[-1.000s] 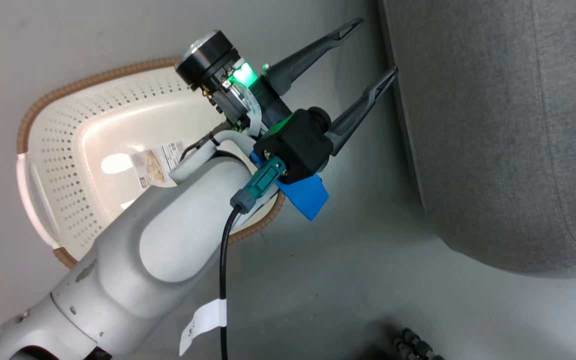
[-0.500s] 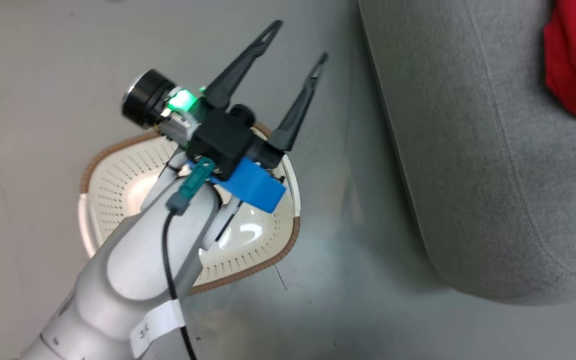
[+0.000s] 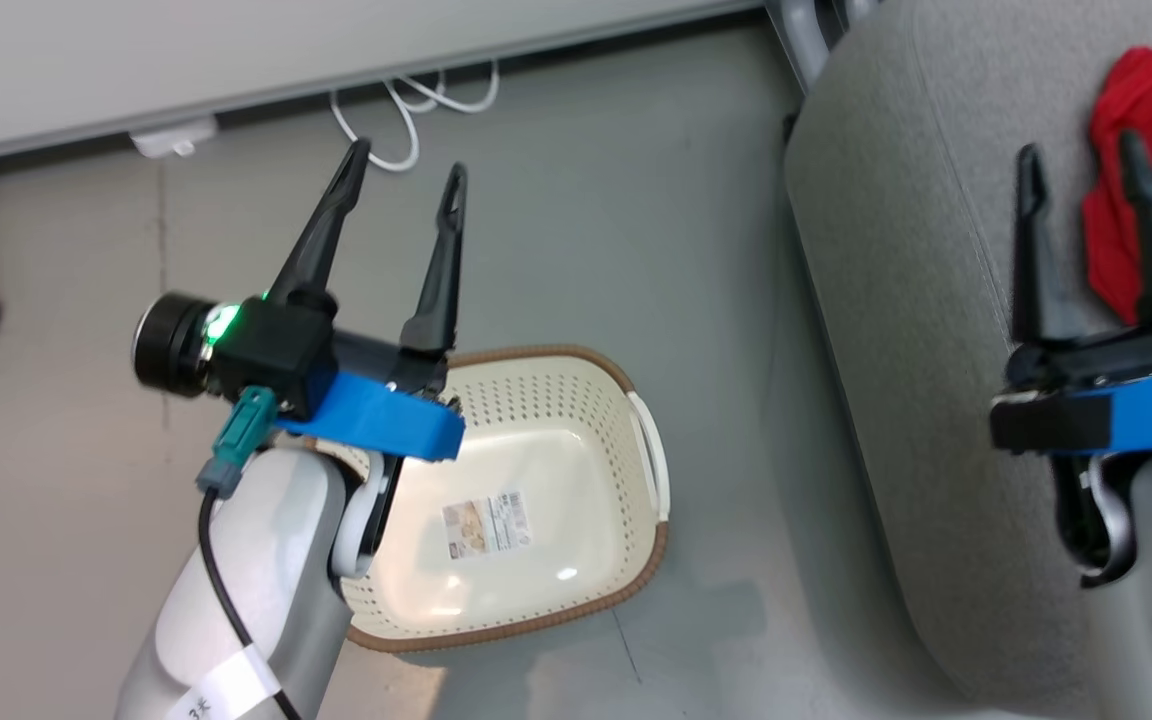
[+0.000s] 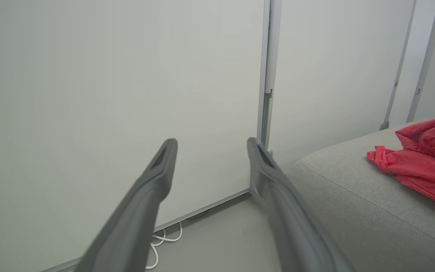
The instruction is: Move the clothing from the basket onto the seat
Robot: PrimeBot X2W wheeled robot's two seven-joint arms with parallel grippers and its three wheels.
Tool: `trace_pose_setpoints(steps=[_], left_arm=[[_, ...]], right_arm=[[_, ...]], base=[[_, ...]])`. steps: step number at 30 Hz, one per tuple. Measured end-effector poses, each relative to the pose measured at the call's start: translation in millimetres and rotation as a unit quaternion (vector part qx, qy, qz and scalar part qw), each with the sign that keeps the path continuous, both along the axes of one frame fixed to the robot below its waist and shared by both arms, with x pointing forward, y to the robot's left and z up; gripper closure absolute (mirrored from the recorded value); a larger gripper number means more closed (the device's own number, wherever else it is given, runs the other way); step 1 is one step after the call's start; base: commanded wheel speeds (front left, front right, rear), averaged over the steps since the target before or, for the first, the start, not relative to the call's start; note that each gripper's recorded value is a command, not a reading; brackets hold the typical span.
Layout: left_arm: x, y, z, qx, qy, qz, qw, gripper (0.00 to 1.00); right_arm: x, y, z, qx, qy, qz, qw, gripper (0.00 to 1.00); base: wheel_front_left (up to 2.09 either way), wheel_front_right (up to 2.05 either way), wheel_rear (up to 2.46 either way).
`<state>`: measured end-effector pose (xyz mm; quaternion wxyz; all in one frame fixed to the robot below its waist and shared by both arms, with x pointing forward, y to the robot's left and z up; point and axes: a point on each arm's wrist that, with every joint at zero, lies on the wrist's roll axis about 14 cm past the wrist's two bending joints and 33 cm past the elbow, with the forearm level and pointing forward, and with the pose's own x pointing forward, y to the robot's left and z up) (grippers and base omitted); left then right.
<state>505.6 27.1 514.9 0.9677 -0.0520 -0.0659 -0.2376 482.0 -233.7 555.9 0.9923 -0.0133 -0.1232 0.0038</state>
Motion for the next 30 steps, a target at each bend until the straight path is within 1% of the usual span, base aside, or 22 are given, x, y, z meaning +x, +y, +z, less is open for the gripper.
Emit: trace_pose_setpoints(steps=[4, 13, 20, 30], left_arm=[[-12.8, 29.5, 4.3, 0.002, 0.003, 0.045, 0.999, 0.00], [-47.0, 84.7, 12.7, 0.002, 0.003, 0.128, 0.992, 0.00], [-69.0, 110.1, 14.6, -0.001, 0.003, 0.162, 0.987, 0.00], [-93.8, 129.1, 1.7, 0.003, 0.022, 0.189, 0.982, 0.00]], right_arm=[[-6.7, 25.0, 0.3, 0.014, 0.003, 0.029, 0.999, 0.00], [-33.4, 52.6, -10.7, 0.041, 0.024, 0.055, 0.997, 0.00], [-49.1, 62.6, -13.8, 0.051, 0.030, 0.063, 0.996, 0.00], [-64.7, 69.2, -25.6, 0.061, 0.048, 0.068, 0.995, 0.00]], base=[[0.00, 0.00, 0.00], [0.00, 0.00, 0.00], [0.00, 0.00, 0.00], [0.00, 0.00, 0.00]])
